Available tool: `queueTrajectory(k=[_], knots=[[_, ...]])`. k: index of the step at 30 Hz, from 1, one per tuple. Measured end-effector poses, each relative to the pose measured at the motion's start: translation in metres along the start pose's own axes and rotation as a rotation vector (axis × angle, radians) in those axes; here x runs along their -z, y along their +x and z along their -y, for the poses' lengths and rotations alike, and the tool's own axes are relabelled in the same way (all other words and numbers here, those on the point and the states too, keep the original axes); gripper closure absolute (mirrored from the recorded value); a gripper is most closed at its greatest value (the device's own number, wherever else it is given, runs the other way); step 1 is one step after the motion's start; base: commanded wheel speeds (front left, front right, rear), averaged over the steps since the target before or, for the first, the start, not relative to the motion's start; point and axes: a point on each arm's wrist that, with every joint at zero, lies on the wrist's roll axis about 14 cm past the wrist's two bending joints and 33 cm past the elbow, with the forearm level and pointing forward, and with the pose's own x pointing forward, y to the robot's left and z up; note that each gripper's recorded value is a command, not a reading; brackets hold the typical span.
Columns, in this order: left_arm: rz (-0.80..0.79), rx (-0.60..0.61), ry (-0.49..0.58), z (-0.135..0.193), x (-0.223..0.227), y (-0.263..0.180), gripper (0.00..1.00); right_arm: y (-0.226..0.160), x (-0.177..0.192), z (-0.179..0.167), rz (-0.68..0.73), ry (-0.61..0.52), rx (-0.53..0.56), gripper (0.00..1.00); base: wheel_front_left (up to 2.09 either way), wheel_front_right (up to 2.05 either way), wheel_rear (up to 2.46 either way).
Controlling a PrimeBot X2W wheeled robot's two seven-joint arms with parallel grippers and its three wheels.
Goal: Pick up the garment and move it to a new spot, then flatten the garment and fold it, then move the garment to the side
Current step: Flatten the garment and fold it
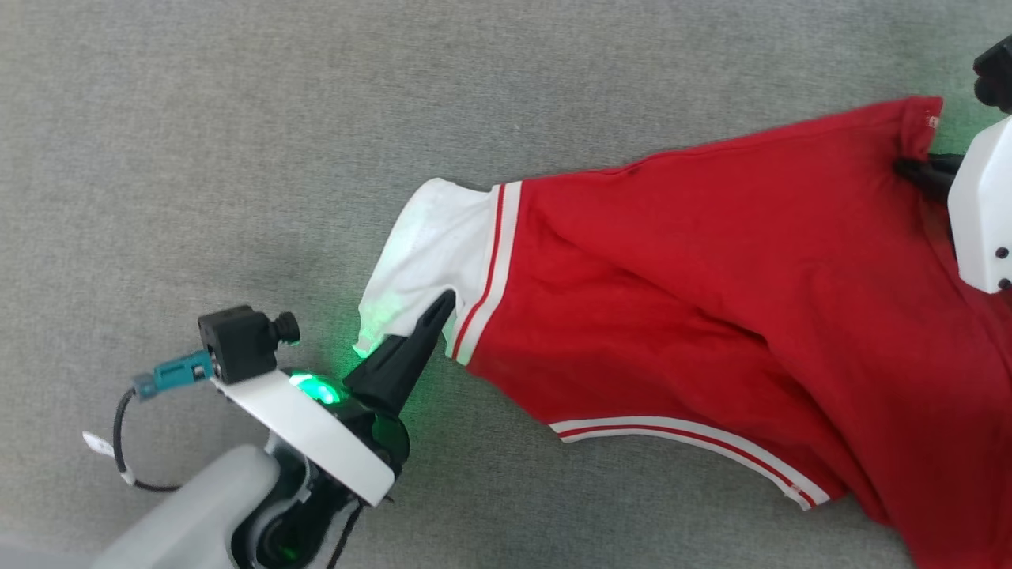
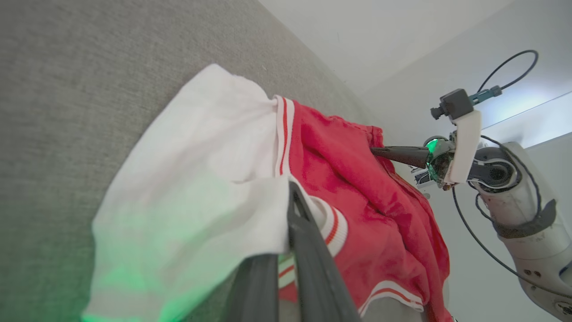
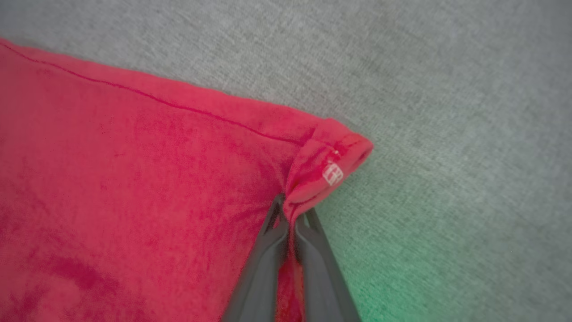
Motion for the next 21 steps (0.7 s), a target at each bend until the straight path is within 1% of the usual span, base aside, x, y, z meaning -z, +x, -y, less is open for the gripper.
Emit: queueTrajectory(k=[3, 6, 10, 13, 15, 19, 21], knots=[[0.0, 0.012, 0.028, 0.0, -0.006, 0.006, 1.0, -0.002, -0.009, 0.004, 0.069, 0.023, 0.011, 1.0, 0.0, 0.0, 0.0], [0.021, 0.025, 0.065, 0.0, -0.021, 0.015, 1.0, -0.011, -0.028, 0.012, 0.174, 0.046, 0.037, 1.0, 0.0, 0.0, 0.0], [0.101, 0.064, 0.119, 0.01, -0.062, 0.035, 1.0, -0.038, -0.065, 0.036, 0.344, 0.079, 0.107, 1.0, 0.0, 0.0, 0.0], [0.169, 0.096, 0.167, 0.02, -0.101, 0.055, 1.0, -0.061, -0.094, 0.057, 0.481, 0.134, 0.158, 1.0, 0.0, 0.0, 0.0], [0.232, 0.129, 0.183, 0.033, -0.133, 0.07, 1.0, -0.076, -0.114, 0.07, 0.573, 0.179, 0.18, 1.0, 0.0, 0.0, 0.0], [0.369, 0.166, 0.212, 0.054, -0.205, 0.098, 1.0, -0.109, -0.157, 0.097, 0.753, 0.229, 0.243, 1.0, 0.0, 0.0, 0.0], [0.448, 0.186, 0.204, 0.068, -0.243, 0.11, 1.0, -0.126, -0.181, 0.108, 0.856, 0.252, 0.271, 1.0, 0.0, 0.0, 0.0]])
